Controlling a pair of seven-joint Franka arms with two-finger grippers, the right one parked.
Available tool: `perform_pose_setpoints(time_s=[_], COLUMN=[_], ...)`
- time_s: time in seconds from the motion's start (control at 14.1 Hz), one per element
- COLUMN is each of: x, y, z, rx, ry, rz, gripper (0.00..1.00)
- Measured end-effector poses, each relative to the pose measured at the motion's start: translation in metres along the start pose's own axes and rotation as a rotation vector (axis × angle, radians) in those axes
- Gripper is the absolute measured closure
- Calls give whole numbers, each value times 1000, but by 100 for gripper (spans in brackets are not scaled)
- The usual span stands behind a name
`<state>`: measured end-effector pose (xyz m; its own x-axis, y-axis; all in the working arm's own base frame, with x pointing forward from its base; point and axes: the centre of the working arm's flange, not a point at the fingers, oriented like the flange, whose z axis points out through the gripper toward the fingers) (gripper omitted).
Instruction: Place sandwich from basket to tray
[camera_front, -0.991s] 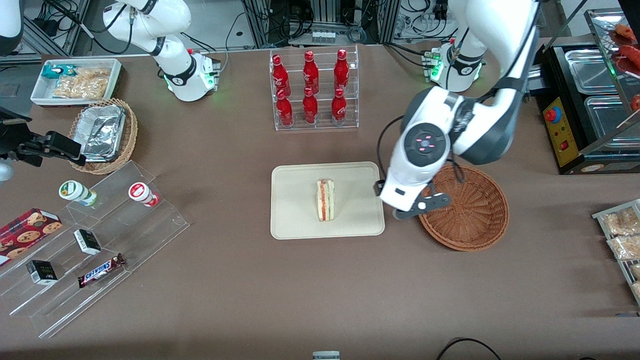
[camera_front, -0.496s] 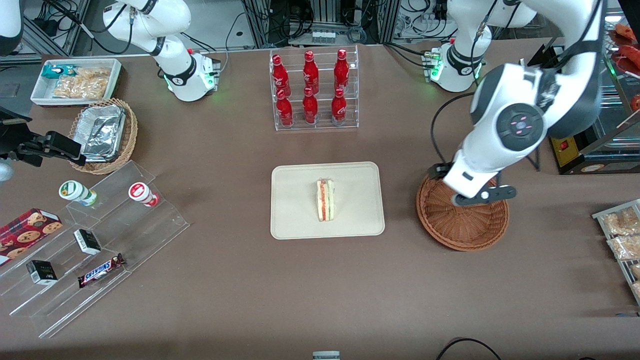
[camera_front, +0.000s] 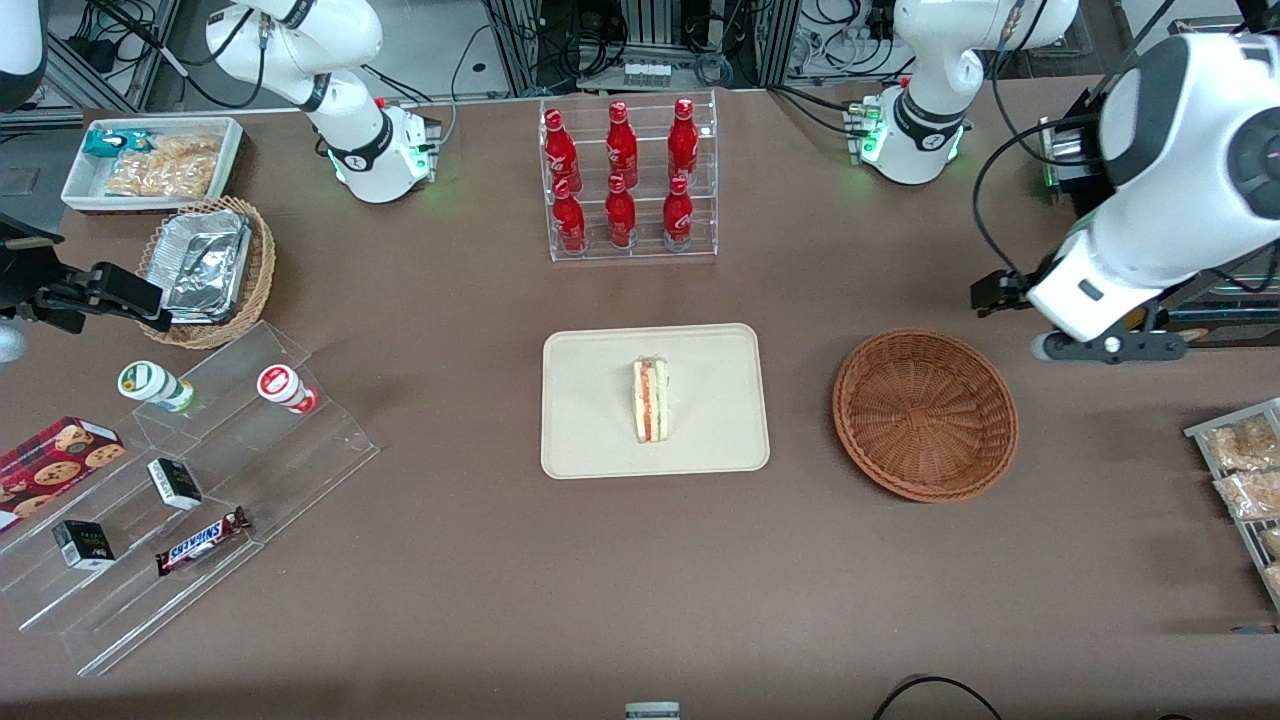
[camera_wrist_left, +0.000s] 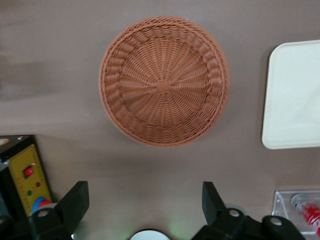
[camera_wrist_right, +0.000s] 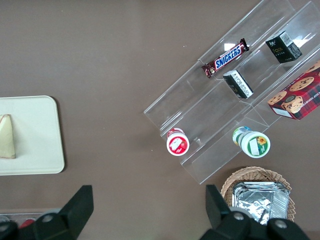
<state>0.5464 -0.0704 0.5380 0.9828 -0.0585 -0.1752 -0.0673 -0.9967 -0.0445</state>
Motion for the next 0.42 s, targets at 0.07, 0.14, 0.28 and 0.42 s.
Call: perform_pose_setpoints(time_s=[0.07, 0.14, 0.28, 0.42], x=[-3, -6, -14, -22], y=[-10, -17, -31, -46], z=[-5, -11, -25, -38], rx=[-4, -6, -10, -17], ry=[9, 20, 48, 74], rz=[7, 4, -16, -41], gripper=[0, 0, 0, 0])
